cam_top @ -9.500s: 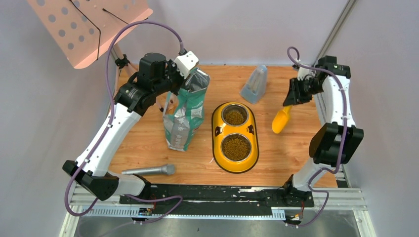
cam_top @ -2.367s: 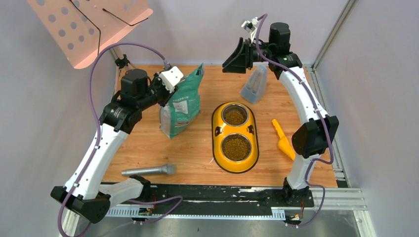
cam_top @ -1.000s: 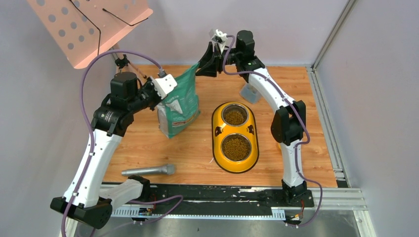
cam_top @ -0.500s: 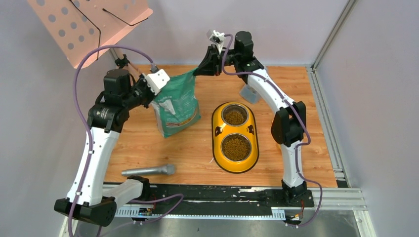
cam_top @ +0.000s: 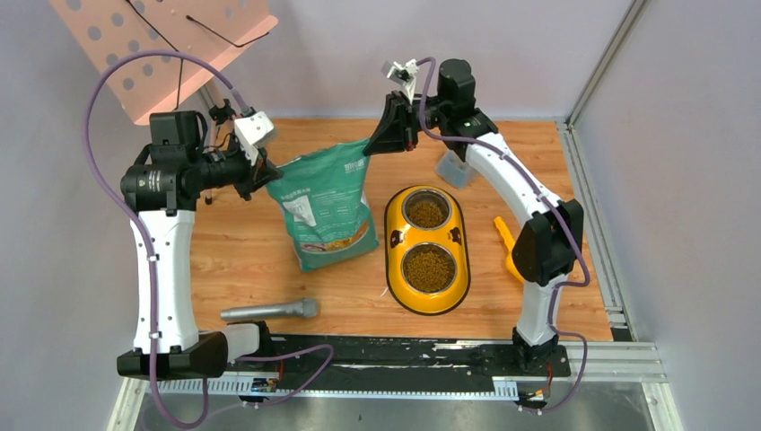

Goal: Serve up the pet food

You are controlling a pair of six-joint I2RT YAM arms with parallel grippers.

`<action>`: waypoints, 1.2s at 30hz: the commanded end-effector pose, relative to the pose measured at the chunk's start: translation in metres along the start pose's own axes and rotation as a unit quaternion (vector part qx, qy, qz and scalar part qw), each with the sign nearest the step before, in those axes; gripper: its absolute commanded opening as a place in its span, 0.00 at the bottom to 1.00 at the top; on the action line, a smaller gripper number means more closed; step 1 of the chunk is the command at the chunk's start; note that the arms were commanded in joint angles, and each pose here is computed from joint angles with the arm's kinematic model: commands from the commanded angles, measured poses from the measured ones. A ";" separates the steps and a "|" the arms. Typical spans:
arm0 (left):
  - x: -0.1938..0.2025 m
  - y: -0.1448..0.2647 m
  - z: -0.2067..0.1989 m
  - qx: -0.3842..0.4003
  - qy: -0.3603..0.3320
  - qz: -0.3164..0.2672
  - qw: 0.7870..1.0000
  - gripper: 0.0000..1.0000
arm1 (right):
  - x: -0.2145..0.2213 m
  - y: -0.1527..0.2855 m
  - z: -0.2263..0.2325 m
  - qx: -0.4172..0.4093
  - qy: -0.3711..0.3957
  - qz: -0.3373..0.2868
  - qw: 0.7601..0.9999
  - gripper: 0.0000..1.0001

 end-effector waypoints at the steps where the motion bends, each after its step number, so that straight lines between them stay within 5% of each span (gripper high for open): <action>1: -0.049 0.032 -0.004 -0.027 -0.061 -0.073 0.995 0.00 | -0.056 0.028 0.064 0.001 0.096 -0.007 0.995 0.00; 9: -0.023 0.006 -0.011 -0.005 0.018 -0.102 0.995 0.10 | -0.026 0.020 0.054 0.022 0.055 -0.004 0.998 0.00; 14: -0.018 -0.002 -0.015 0.013 0.042 -0.114 0.992 0.15 | -0.011 0.009 0.047 0.021 0.024 0.000 0.999 0.36; 20: -0.020 -0.001 -0.020 0.026 0.052 -0.119 0.991 0.20 | -0.010 -0.014 0.045 -0.005 0.030 0.005 1.000 0.55; 31: -0.025 -0.010 -0.026 0.041 0.059 -0.124 0.990 0.23 | 0.001 -0.049 0.029 -0.035 0.022 0.013 0.999 0.52; 36: -0.024 -0.015 -0.030 0.041 0.069 -0.121 0.989 0.41 | 0.010 -0.050 0.030 -0.039 0.007 0.017 0.999 0.49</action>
Point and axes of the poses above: each gripper's point midway between its finger pads, its own y axis back along the fingers, its own z axis along the line the jaws close on, x = y × z, the point moved 1 cm from there along y, back along the fingers, and after that the axes turned 4 degrees about y, right-handed, at the moved point
